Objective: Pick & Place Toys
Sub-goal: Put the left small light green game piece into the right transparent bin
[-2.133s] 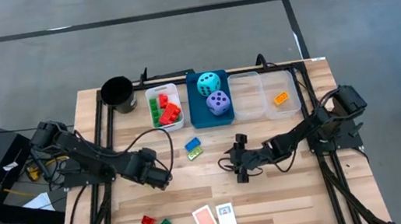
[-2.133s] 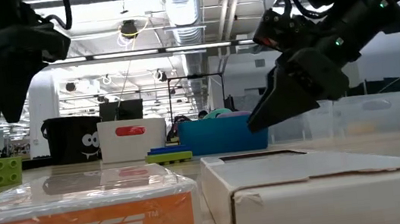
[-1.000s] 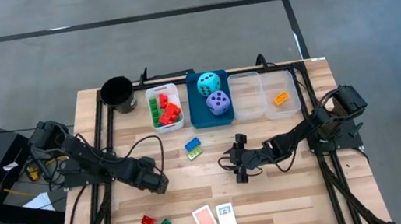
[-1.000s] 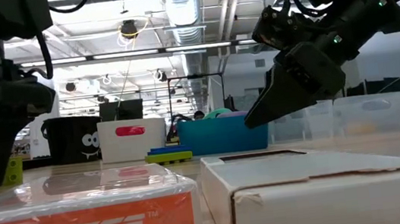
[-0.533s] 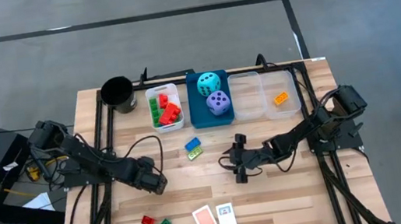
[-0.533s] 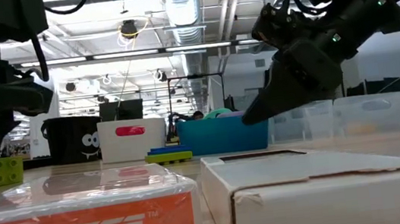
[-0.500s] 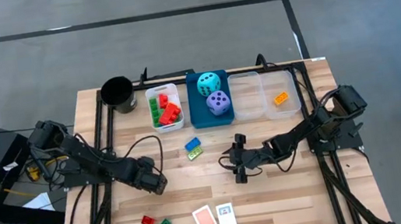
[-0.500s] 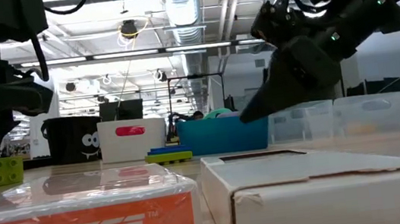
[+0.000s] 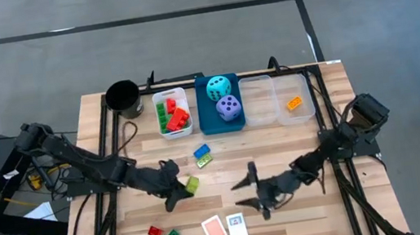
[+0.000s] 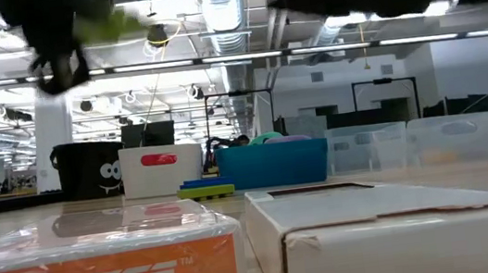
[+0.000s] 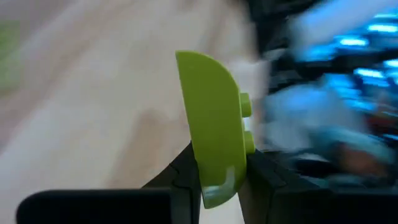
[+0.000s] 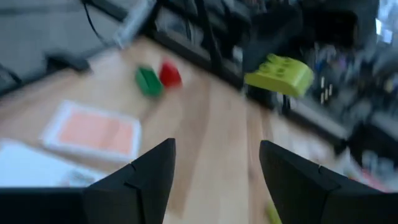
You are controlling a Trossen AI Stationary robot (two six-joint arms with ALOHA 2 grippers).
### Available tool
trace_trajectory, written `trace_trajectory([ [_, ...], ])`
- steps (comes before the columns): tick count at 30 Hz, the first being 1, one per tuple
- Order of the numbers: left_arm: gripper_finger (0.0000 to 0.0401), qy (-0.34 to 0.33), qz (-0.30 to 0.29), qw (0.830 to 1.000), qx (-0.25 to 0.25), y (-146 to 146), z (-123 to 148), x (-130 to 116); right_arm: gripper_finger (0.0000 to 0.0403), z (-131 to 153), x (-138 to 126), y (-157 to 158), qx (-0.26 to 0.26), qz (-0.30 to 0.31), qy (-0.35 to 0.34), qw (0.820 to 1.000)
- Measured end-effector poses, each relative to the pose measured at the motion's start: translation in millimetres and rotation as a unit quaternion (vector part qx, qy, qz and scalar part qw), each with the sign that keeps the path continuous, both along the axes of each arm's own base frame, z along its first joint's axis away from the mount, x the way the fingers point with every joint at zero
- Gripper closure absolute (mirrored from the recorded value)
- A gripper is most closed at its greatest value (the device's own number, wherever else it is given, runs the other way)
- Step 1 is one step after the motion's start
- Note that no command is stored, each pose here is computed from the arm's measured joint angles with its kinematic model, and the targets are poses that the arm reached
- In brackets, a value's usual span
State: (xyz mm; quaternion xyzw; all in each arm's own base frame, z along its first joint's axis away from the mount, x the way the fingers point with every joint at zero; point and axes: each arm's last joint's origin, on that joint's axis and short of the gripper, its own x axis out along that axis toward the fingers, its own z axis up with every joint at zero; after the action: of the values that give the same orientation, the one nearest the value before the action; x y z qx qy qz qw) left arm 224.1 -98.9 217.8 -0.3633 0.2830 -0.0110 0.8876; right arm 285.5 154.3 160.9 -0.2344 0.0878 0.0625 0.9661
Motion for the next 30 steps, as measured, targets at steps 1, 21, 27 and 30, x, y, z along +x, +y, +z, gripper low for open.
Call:
trace_trajectory([
  [1,0.0341,-0.035,-0.019,0.999,-0.005,-2,6,3,0.0175,3,-2,5,0.0,0.01,-0.016,1.0],
  [21,0.0341,-0.165,-0.156,0.972,-0.059,-30,-37,56,0.0175,25,-1,26,0.026,0.052,-0.069,0.996],
  [27,0.0341,-0.153,-0.234,0.955,-0.102,-33,-38,78,0.0175,29,2,30,0.037,0.083,-0.063,0.994],
  [30,0.0341,-0.154,-0.262,0.946,-0.112,-30,-36,88,0.0175,31,4,30,0.038,0.088,-0.061,0.994],
])
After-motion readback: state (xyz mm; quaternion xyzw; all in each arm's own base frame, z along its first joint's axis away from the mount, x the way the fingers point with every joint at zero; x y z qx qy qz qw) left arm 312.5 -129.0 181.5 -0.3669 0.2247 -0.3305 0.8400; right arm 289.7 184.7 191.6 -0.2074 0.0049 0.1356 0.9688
